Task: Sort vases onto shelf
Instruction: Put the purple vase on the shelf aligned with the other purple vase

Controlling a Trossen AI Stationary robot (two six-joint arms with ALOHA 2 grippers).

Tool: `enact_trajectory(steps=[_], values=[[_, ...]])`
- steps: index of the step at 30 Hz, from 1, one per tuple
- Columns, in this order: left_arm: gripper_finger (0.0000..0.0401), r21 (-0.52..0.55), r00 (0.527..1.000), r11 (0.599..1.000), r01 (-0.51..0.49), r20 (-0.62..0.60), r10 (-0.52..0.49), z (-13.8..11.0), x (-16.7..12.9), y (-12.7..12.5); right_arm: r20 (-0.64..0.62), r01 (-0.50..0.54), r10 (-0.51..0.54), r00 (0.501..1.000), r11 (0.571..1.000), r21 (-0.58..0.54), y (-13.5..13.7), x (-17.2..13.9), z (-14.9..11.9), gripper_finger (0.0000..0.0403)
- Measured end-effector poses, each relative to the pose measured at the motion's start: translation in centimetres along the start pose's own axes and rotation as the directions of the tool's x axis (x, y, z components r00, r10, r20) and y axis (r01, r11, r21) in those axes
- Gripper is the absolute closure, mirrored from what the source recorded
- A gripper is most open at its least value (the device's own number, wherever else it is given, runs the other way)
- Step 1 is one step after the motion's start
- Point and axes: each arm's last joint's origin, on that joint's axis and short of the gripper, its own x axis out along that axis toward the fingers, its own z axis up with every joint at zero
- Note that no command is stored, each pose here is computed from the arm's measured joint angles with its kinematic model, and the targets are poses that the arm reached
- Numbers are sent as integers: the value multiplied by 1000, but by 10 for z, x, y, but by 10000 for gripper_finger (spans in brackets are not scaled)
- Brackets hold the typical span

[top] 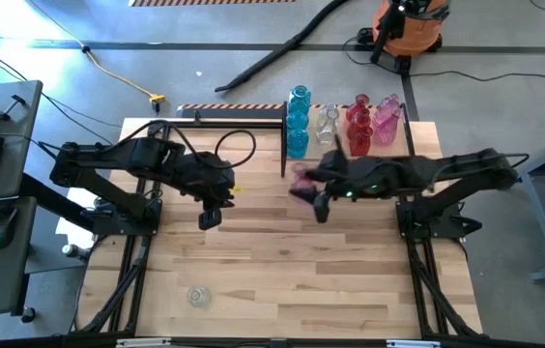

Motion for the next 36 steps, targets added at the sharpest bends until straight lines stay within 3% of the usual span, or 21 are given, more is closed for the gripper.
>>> enact_trajectory(steps=[10,18,27,36], values=[[313,9,1000,1000,-9,4,9,0,0,0,114,140,-136,984,990,-28,-23,-67,19,185],[313,7,997,997,-71,26,70,1,0,2,145,245,-235,961,968,-50,-43,-109,21,185],[313,-73,994,992,-102,32,105,3,0,10,192,445,-429,883,894,-50,-68,-151,15,185],[313,-138,989,981,-136,46,144,8,0,26,236,511,-496,836,860,-3,-93,-186,0,185]])
